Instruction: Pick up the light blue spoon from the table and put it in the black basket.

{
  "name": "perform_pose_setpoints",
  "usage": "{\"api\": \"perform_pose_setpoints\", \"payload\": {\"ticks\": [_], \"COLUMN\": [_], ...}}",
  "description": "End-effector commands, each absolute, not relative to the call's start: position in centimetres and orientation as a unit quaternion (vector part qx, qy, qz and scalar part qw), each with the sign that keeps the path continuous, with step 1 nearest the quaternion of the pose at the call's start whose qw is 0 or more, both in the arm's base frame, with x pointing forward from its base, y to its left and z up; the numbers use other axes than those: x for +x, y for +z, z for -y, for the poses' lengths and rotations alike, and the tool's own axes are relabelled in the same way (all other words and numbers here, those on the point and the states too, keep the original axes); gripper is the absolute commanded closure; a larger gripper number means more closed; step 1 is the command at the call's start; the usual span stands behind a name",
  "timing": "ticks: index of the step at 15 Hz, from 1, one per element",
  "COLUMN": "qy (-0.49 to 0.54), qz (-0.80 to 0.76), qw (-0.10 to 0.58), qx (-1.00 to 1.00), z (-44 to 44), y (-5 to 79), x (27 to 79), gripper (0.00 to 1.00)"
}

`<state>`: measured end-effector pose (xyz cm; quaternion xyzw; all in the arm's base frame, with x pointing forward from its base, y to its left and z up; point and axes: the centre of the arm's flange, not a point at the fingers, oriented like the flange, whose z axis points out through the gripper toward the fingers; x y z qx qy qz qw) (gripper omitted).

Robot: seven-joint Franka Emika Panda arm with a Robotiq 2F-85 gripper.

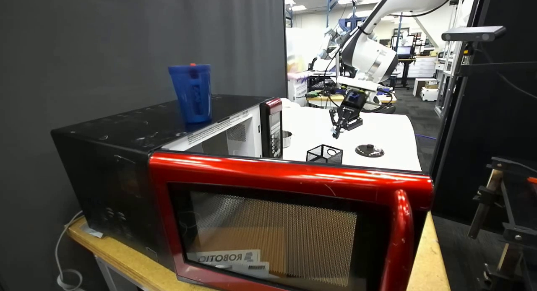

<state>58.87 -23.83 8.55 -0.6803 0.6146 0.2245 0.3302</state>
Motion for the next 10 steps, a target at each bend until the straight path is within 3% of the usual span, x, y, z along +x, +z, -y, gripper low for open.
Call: {"api": "perform_pose_setpoints", "payload": {"ticks": [1, 7, 8, 10], "qy": [0.265, 0.273, 0.271, 0.264], "qz": [-0.603, -0.616, -0.619, -0.626], "qw": [0.352, 0.348, 0.345, 0.341], "qx": [-0.665, -0.652, -0.652, -0.65], "z": [25.1, 25.0, 24.9, 25.0], "y": [5.5, 1.0, 0.7, 0.6], "x": [61.3, 63.0, 63.3, 63.7], "gripper": [0.99, 0.99, 0.71, 0.66]}}
